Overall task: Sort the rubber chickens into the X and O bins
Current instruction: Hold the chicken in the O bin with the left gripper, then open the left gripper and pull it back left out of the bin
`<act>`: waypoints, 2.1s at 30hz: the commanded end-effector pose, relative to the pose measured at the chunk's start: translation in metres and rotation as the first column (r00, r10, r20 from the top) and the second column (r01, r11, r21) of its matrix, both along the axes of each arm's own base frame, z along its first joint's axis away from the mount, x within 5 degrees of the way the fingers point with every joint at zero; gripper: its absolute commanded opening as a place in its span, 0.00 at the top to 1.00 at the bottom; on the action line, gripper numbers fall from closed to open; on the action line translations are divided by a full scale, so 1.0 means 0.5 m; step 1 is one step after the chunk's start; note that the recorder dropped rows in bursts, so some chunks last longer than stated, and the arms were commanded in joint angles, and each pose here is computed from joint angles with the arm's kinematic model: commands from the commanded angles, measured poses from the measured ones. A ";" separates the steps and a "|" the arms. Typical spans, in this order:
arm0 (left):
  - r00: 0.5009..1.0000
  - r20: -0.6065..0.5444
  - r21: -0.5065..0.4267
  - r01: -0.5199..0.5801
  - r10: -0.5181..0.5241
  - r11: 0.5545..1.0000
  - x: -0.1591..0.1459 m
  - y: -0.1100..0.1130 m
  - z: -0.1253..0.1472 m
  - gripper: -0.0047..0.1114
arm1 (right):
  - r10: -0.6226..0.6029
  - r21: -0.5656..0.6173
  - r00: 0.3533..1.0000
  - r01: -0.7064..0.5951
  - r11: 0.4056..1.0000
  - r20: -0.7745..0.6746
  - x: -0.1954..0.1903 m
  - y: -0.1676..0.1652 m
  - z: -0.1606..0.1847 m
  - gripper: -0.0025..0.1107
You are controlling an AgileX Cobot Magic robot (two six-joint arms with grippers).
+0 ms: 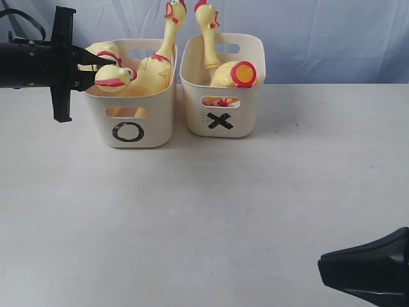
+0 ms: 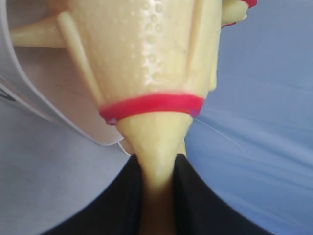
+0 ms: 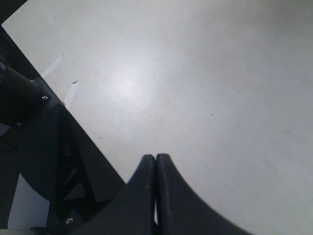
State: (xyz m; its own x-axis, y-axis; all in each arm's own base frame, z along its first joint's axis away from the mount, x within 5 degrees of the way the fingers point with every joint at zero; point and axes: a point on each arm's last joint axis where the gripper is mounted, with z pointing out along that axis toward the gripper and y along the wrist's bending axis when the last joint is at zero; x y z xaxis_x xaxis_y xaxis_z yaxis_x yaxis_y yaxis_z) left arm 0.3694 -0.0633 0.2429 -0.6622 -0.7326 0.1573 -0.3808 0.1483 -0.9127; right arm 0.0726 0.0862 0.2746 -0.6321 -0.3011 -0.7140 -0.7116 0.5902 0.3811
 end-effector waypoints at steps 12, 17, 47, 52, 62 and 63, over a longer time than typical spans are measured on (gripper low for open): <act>0.997 0.081 0.012 0.002 -0.003 1.000 0.008 0.003 0.010 0.96 | 0.002 0.004 1.000 -0.002 1.000 0.008 -0.002 0.000 -0.001 0.99; 0.996 0.081 0.035 0.019 -0.022 0.999 0.006 0.003 0.007 0.96 | 0.002 0.004 1.000 -0.002 1.000 0.008 -0.002 0.000 -0.001 0.99; 0.990 0.131 0.048 0.041 -0.047 0.998 0.006 -0.011 0.012 0.43 | -0.001 0.005 1.000 0.001 1.000 0.011 -0.001 0.000 0.000 0.99; 0.991 0.130 0.054 0.035 -0.042 0.998 0.007 -0.010 0.011 0.43 | 0.000 0.005 1.000 0.000 1.000 0.010 -0.001 0.000 -0.001 0.99; 0.989 0.139 0.045 0.049 -0.055 0.998 0.004 -0.012 0.015 0.43 | 0.000 0.005 1.000 0.000 1.000 0.010 -0.001 0.000 -0.001 0.99; 0.987 0.152 0.059 0.053 -0.061 0.997 0.004 -0.012 0.016 0.43 | 0.000 0.005 1.000 0.000 1.000 0.010 -0.001 0.000 -0.001 0.99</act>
